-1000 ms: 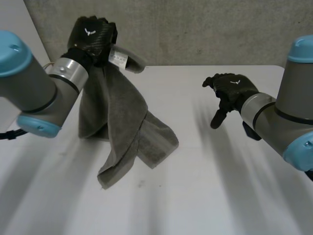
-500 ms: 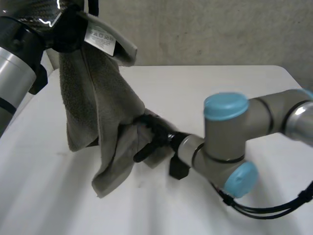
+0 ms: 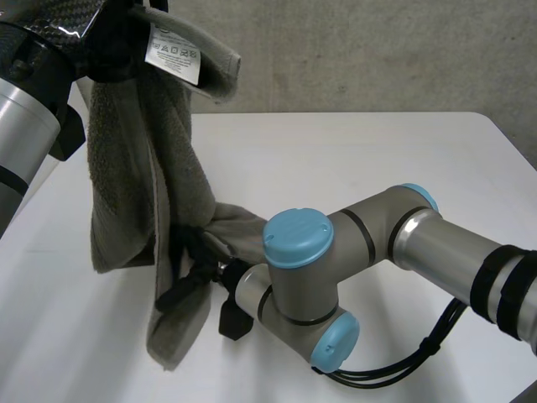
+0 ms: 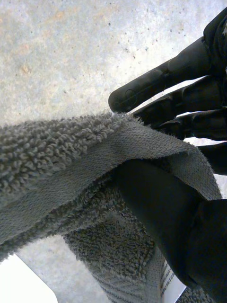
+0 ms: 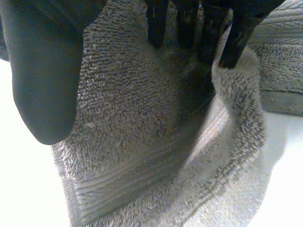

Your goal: Fold the towel.

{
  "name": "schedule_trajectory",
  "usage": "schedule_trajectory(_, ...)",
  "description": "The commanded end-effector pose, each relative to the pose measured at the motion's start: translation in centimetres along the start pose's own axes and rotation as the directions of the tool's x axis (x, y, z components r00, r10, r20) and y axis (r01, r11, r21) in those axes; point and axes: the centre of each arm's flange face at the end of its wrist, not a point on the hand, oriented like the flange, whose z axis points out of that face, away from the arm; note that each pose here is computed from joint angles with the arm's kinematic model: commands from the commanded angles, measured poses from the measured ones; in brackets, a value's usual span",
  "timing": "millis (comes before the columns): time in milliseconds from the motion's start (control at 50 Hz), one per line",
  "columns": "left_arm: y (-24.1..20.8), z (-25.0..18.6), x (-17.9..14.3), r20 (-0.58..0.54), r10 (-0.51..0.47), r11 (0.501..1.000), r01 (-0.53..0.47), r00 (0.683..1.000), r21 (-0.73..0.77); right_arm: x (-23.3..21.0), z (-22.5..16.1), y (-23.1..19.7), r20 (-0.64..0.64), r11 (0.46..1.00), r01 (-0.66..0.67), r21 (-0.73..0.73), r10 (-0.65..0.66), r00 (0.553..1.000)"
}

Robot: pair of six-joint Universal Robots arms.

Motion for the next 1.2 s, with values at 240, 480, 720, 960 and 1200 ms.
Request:
schedule_trajectory(240,0.6,0.6,-0.9,0.061,-0.007,1.000,0.007,0.998,0.003,-0.6,-2.1,-4.3,-0.023,0.997,0.044,0.061,-0.043,0.999)
schedule_trajectory(480,3.6,1.1,-3.9,0.152,0.024,0.998,-0.015,0.988,-0.060,2.8,-11.4,-20.3,-0.417,0.797,0.583,0.159,-0.481,0.771)
schedule_trajectory(720,10.3,0.7,-1.8,0.103,-0.051,0.968,0.075,0.993,-0.240,-3.2,-18.7,-26.9,-0.579,0.485,0.862,0.147,-0.664,0.473)
schedule_trajectory(960,18.7,-2.1,1.4,0.109,-0.205,0.855,0.232,0.973,-0.465,1.7,-17.4,-21.3,-0.498,0.449,0.876,-0.178,-0.809,0.313)
schedule_trajectory(1200,23.3,-2.5,1.5,0.125,-0.192,0.794,0.229,0.973,-0.563,9.0,-15.6,-15.9,-0.331,0.325,0.739,-0.591,-0.932,0.145)
